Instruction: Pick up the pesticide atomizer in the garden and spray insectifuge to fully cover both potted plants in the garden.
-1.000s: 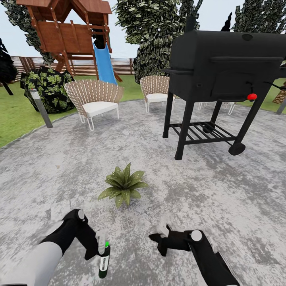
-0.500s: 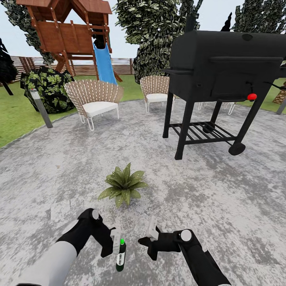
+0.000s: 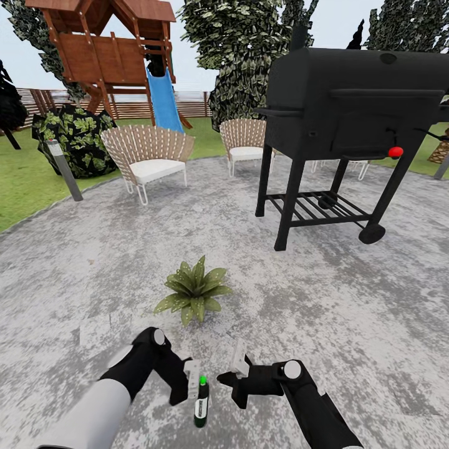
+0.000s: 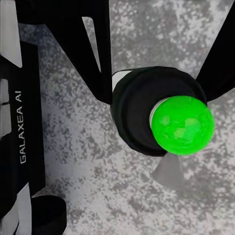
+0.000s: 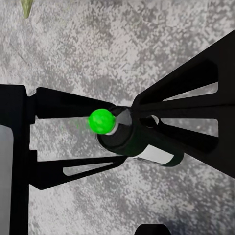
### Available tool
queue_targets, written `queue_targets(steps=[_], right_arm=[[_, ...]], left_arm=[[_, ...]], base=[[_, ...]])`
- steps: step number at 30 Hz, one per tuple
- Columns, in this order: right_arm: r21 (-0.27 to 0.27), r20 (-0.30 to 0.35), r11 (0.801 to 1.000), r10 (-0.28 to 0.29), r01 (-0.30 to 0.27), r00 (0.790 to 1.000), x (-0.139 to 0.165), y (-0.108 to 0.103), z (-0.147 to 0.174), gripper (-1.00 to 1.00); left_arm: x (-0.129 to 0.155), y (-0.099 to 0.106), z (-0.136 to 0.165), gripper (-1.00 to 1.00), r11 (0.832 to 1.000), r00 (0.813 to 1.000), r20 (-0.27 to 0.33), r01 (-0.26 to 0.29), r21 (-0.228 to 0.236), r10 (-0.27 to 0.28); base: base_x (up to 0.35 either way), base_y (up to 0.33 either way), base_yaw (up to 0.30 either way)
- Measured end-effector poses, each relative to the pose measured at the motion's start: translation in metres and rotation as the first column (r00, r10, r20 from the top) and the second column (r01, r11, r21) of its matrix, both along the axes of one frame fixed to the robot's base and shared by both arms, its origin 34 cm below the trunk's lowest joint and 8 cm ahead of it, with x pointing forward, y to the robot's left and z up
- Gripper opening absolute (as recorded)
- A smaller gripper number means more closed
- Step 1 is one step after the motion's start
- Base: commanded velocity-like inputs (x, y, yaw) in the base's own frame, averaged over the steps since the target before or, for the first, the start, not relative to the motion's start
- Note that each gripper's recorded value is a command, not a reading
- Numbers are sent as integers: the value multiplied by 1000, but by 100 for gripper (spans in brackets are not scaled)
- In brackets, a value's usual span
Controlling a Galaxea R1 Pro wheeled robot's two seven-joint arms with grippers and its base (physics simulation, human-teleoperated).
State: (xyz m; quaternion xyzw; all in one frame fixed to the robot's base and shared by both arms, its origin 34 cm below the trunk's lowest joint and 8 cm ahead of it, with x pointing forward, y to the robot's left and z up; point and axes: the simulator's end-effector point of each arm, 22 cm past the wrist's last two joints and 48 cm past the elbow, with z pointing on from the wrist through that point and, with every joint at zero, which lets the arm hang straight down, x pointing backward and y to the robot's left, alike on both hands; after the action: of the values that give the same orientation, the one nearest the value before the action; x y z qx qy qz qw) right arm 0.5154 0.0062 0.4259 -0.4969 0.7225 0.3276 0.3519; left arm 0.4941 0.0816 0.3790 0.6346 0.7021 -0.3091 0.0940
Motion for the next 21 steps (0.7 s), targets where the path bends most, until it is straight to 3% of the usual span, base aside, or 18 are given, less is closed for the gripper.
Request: queue_targets(steps=[21], right_arm=[[0, 0, 1000, -1, 1, 1000, 0, 0, 0, -100]], left_arm=[[-4, -25, 7, -100, 999, 1000, -2, 17, -37, -17]], base=[[0, 0, 0]])
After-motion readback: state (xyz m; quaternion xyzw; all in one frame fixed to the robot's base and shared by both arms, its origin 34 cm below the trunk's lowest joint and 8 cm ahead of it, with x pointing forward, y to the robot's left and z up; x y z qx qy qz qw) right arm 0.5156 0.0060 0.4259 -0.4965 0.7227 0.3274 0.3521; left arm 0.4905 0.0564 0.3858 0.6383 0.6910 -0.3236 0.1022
